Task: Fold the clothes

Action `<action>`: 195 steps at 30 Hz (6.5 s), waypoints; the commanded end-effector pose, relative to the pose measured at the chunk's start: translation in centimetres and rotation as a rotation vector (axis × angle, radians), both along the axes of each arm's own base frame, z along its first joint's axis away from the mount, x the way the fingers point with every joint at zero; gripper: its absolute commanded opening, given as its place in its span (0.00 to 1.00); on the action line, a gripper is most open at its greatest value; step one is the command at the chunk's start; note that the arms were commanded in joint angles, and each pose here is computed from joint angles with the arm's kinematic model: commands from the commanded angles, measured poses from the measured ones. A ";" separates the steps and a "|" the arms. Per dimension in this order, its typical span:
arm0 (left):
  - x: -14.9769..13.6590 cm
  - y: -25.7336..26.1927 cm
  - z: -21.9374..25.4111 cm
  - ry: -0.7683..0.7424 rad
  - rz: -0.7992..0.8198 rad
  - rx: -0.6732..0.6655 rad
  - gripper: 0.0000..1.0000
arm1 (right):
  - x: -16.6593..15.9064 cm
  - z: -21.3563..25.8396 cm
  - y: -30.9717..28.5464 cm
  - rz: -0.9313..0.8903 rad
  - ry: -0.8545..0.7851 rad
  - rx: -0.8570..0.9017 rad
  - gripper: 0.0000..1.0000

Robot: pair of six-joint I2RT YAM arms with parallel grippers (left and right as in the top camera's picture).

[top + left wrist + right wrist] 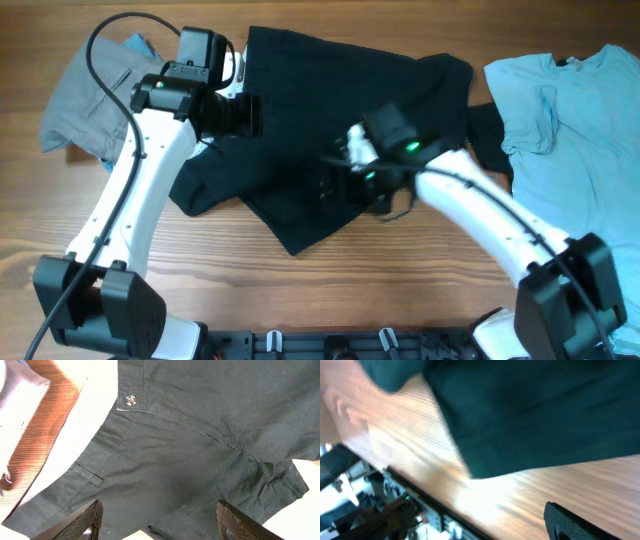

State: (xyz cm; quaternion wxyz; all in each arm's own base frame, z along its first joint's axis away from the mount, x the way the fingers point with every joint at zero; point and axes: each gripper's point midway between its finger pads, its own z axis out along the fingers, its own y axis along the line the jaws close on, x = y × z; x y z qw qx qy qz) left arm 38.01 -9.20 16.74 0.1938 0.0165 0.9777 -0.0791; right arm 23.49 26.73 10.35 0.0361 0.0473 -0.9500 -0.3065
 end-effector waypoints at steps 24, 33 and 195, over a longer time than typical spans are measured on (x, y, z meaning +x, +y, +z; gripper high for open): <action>0.0 2.2 4.5 -0.118 0.058 -0.011 0.82 | -4.1 -9.3 5.7 -0.240 0.304 -0.088 0.06; -0.4 2.2 4.3 -0.101 0.057 -0.007 0.87 | -1.5 -3.0 -5.6 -0.237 0.058 -0.267 0.04; -18.3 3.9 -15.6 0.632 0.497 -0.203 0.04 | -0.6 -10.4 -27.2 -0.764 0.125 -0.426 0.05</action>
